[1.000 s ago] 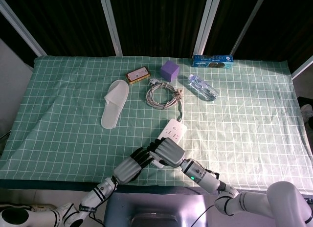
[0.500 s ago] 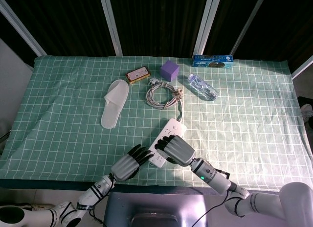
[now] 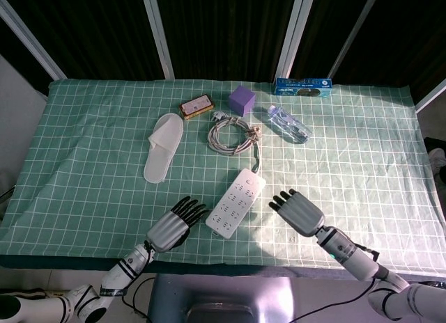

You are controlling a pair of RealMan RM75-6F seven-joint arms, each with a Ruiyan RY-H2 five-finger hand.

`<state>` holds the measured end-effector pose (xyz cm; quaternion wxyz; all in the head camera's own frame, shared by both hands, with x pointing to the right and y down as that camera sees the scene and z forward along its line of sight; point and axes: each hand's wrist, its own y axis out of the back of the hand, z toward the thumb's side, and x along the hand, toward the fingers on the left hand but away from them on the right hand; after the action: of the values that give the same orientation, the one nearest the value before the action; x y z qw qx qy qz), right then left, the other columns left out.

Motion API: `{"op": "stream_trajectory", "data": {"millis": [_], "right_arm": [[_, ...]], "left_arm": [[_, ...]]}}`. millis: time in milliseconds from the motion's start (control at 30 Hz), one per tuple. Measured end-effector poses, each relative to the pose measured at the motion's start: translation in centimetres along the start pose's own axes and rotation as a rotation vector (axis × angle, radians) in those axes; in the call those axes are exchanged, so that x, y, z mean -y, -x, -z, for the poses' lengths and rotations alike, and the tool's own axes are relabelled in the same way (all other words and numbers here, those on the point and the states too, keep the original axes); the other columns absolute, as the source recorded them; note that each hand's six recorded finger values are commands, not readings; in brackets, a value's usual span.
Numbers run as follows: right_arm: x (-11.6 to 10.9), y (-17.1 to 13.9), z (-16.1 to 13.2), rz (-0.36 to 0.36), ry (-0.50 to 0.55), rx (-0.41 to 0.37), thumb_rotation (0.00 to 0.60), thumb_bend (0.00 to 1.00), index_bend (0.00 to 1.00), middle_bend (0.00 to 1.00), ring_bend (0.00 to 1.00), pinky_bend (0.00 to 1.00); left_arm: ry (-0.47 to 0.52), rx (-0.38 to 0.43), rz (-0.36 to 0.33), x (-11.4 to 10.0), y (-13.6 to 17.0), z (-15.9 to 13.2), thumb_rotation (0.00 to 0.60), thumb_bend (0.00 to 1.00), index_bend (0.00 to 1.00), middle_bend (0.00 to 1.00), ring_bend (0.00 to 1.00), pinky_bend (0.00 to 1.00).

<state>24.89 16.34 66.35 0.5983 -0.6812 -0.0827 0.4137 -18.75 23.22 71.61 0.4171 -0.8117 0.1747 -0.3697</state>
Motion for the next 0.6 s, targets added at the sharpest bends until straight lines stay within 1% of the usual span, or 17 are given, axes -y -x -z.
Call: {"op": "stream_trajectory", "data": {"millis": [100, 200, 267, 300, 333, 367, 467, 533, 600], "right_arm": [[1.3, -0.5, 0.7, -0.062, -0.102, 0.022, 0.6, 0.41, 0.57, 0.52, 0.47, 0.69], [2.7, -1.0, 1.2, -0.129, -0.193, 0.037, 0.6, 0.41, 0.41, 0.42, 0.38, 0.61], [3.7, -1.2, 1.4, -0.18, -0.22, 0.041, 0.6, 0.37, 0.18, 0.29, 0.25, 0.47], [4.0, -1.3, 1.5, -0.199, -0.219, 0.043, 0.6, 0.34, 0.11, 0.24, 0.2, 0.43], [4.3, -1.5, 1.6, -0.226, -0.211, 0.045, 0.6, 0.29, 0.03, 0.18, 0.14, 0.36], [4.6, -1.6, 1.6, -0.247, -0.202, 0.047, 0.6, 0.26, 0.0, 0.14, 0.1, 0.33], [4.9, -2.0, 1.3, -0.309, -0.155, 0.047, 0.6, 0.2, 0.0, 0.08, 0.06, 0.3], [4.4, -2.2, 1.0, -0.327, -0.113, 0.051, 0.6, 0.18, 0.0, 0.07, 0.05, 0.29], [3.7, -2.5, 1.1, -0.323, -0.075, 0.061, 0.6, 0.18, 0.0, 0.06, 0.04, 0.29]], "left_arm": [[-0.001, -0.01, -0.007, -0.3, 0.3, 0.4, 0.6, 0.7, 0.0, 0.07, 0.01, 0.05], [-0.006, -0.021, -0.009, -0.5, 0.6, 0.8, 0.6, 0.68, 0.0, 0.07, 0.01, 0.05], [-0.006, -0.032, -0.009, -0.6, 0.8, 1.1, 0.6, 0.67, 0.0, 0.07, 0.01, 0.05], [-0.005, -0.036, -0.01, -0.7, 0.8, 1.2, 0.6, 0.66, 0.0, 0.07, 0.01, 0.05], [-0.004, -0.042, -0.011, -0.8, 0.8, 1.4, 0.6, 0.65, 0.0, 0.07, 0.02, 0.05], [-0.004, -0.046, -0.011, -0.9, 0.8, 1.5, 0.6, 0.64, 0.0, 0.07, 0.01, 0.05], [-0.005, -0.057, -0.014, -1.1, 1.0, 2.0, 0.6, 0.63, 0.0, 0.07, 0.03, 0.05], [-0.006, -0.062, -0.017, -1.4, 1.3, 2.2, 0.6, 0.64, 0.0, 0.07, 0.03, 0.05], [-0.008, -0.066, -0.021, -1.7, 1.6, 2.5, 0.6, 0.64, 0.0, 0.07, 0.03, 0.05]]}}
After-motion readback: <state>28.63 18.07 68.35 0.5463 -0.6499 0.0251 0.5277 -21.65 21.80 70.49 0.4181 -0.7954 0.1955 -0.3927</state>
